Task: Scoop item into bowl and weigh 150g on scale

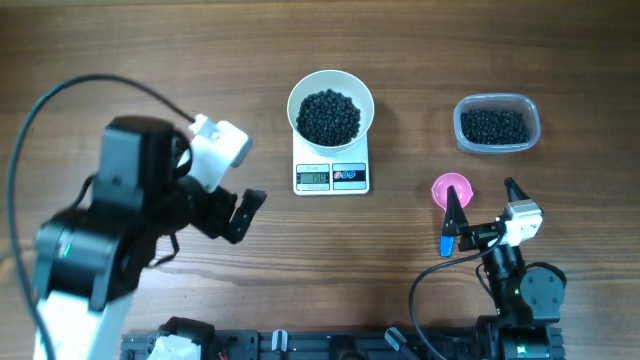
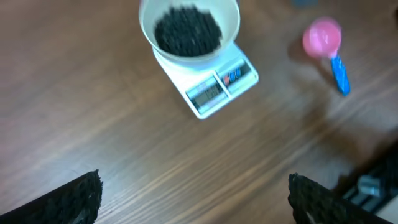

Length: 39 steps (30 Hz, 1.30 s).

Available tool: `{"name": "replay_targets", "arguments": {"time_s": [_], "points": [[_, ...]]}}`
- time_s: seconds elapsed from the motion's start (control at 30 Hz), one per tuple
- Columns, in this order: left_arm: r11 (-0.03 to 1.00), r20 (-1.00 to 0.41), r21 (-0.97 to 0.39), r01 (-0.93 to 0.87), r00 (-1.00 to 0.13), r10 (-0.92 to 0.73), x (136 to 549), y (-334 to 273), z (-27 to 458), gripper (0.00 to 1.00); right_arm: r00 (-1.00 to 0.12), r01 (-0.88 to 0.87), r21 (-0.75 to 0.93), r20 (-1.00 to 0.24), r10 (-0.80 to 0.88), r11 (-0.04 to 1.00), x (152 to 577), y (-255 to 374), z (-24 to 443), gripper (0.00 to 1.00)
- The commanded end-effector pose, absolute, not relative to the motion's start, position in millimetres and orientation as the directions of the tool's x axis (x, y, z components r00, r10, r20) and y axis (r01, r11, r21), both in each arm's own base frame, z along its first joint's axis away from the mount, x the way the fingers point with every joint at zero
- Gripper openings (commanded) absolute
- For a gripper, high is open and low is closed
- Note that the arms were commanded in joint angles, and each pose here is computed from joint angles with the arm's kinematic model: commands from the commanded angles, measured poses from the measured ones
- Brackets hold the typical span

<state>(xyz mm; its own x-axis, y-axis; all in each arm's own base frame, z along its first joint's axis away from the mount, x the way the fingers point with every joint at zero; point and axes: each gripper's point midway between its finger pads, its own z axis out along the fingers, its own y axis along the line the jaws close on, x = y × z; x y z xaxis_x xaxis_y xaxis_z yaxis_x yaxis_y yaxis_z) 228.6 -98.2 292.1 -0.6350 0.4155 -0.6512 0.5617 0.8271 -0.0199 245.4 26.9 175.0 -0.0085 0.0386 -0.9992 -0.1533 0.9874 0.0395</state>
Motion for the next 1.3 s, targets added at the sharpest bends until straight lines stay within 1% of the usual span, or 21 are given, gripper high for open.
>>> {"name": "replay_targets", "arguments": {"time_s": [0.0,0.07,0.13,0.23,0.33,0.53,0.63,0.73,0.9,0.97,1.13,1.23,1.27], "points": [[0.892,-0.718,-0.084,0.444,-0.647,0.255,222.1,-92.0,296.3,1.0,0.005,-0.141,0.025,-1.0,0.026,0.99,245.1,25.2,176.9,1.0],[0.892,-0.772,-0.068,0.447,-0.59,0.237,220.7,-91.5,293.1,1.0,0.005,-0.141,0.025,-1.0,0.026,0.99,245.1,25.2,176.9,1.0],[0.904,-0.807,-0.076,0.421,-0.558,0.193,222.5,-88.0,288.0,1.0,0.005,-0.141,0.025,-1.0,0.026,0.99,245.1,25.2,176.9,1.0],[0.938,-0.871,-0.119,0.325,-0.489,0.059,229.2,-72.2,281.3,1.0,0.005,-0.141,0.025,-1.0,0.026,0.99,245.1,25.2,176.9,1.0],[0.954,-0.9,-0.159,0.254,-0.435,-0.034,229.8,-58.5,279.5,1.0,0.005,-0.141,0.025,-1.0,0.026,0.99,245.1,25.2,176.9,1.0],[0.961,-0.949,-0.17,0.218,-0.3,-0.1,220.5,-42.5,268.6,1.0,0.005,-0.141,0.025,-1.0,0.026,0.99,245.1,25.2,176.9,1.0],[0.953,-0.939,-0.253,0.165,-0.277,-0.202,220.9,-34.4,256.2,1.0,0.005,-0.141,0.025,-1.0,0.026,0.99,245.1,25.2,176.9,1.0],[0.949,-0.951,-0.248,0.193,-0.235,-0.201,218.7,-37.4,241.5,1.0,0.005,-0.141,0.025,-1.0,0.026,0.99,245.1,25.2,176.9,1.0],[0.955,-0.967,-0.227,0.192,-0.158,-0.198,211.8,-33.6,219.3,1.0,0.005,-0.141,0.025,-1.0,0.026,0.99,245.1,25.2,176.9,1.0],[0.953,-0.967,-0.232,0.194,-0.154,-0.204,213.2,-33.8,217.1,1.0,0.005,-0.141,0.025,-1.0,0.026,0.99,245.1,25.2,176.9,1.0],[0.938,-0.945,-0.314,0.147,-0.147,-0.293,215.7,-27.2,217.2,1.0,0.005,-0.141,0.025,-1.0,0.026,0.99,245.1,25.2,176.9,1.0],[0.939,-0.945,-0.315,0.136,-0.132,-0.298,222.6,-24.0,208.7,1.0,0.005,-0.141,0.025,-1.0,0.026,0.99,245.1,25.2,176.9,1.0],[0.931,-0.935,-0.345,0.116,-0.123,-0.332,227.7,-20.4,201.5,1.0,0.005,-0.141,0.025,-1.0,0.026,0.99,245.1,25.2,176.9,1.0]]}}
